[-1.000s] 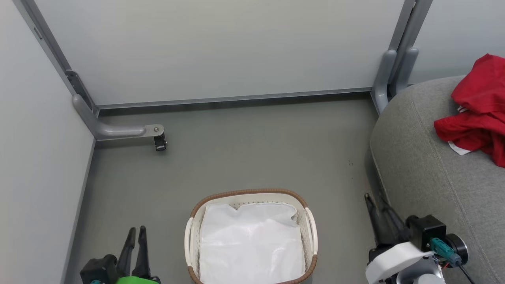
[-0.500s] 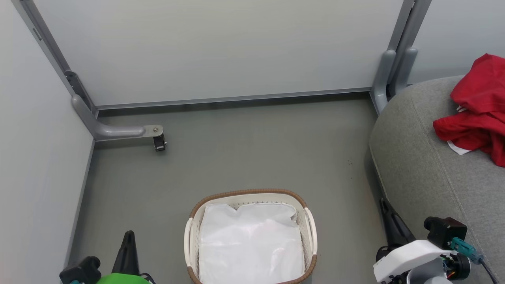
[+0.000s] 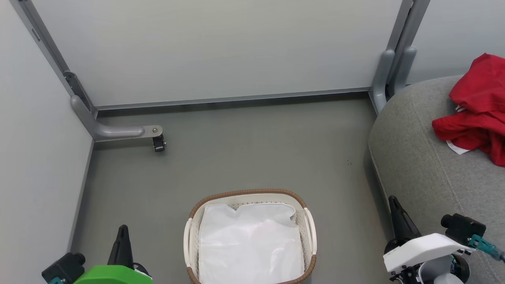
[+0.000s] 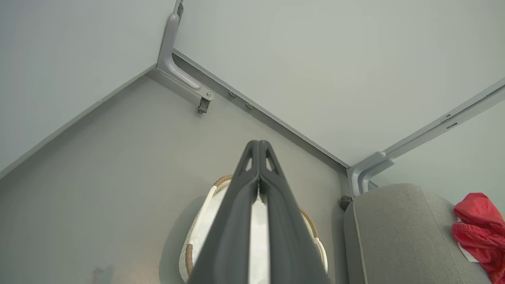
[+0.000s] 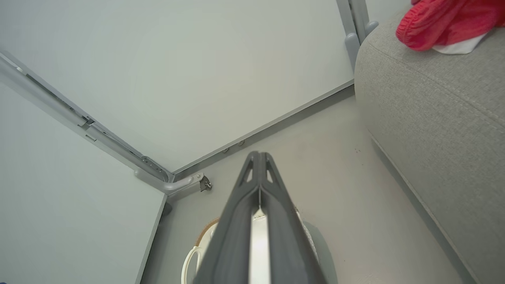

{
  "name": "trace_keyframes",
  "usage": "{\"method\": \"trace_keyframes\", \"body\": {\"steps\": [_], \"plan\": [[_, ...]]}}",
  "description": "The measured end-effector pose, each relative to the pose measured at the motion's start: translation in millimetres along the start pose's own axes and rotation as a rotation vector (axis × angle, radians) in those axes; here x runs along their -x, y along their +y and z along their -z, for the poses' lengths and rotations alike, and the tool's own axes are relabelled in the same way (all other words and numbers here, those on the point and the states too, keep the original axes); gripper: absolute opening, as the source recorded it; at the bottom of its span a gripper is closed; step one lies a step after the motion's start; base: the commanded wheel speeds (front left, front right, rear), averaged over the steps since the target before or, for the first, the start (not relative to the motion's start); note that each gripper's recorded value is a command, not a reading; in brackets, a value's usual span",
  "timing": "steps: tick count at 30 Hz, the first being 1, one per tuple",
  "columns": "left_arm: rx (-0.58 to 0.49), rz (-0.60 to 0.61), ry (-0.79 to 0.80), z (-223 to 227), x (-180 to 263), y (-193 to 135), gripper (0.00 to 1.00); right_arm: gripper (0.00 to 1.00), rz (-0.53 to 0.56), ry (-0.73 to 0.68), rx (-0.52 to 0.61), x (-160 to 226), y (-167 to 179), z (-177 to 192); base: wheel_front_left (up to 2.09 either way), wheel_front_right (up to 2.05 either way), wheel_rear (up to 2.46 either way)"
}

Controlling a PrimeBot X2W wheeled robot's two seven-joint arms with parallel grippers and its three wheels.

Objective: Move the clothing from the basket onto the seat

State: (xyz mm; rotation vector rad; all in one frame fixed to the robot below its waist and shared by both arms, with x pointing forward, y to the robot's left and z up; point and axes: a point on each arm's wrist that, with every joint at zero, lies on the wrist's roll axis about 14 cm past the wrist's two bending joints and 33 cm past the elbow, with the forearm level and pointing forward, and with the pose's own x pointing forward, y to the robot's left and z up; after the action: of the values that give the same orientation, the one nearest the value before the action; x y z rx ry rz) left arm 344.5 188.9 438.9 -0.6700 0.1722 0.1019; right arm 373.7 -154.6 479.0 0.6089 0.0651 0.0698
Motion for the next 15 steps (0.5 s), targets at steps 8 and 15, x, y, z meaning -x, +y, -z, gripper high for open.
{"method": "trace_keyframes", "body": {"steps": [8,15], "plan": [[0.108,0.003,-0.007,-7,-5,-3,0.0,0.0,0.018,-0.012,-0.115,-3,-4,-7,0.0,0.0,0.0],[0.2,0.005,-0.008,-11,-8,-5,0.0,0.0,0.034,-0.014,-0.208,-3,-8,-9,0.0,0.0,0.0]]}}
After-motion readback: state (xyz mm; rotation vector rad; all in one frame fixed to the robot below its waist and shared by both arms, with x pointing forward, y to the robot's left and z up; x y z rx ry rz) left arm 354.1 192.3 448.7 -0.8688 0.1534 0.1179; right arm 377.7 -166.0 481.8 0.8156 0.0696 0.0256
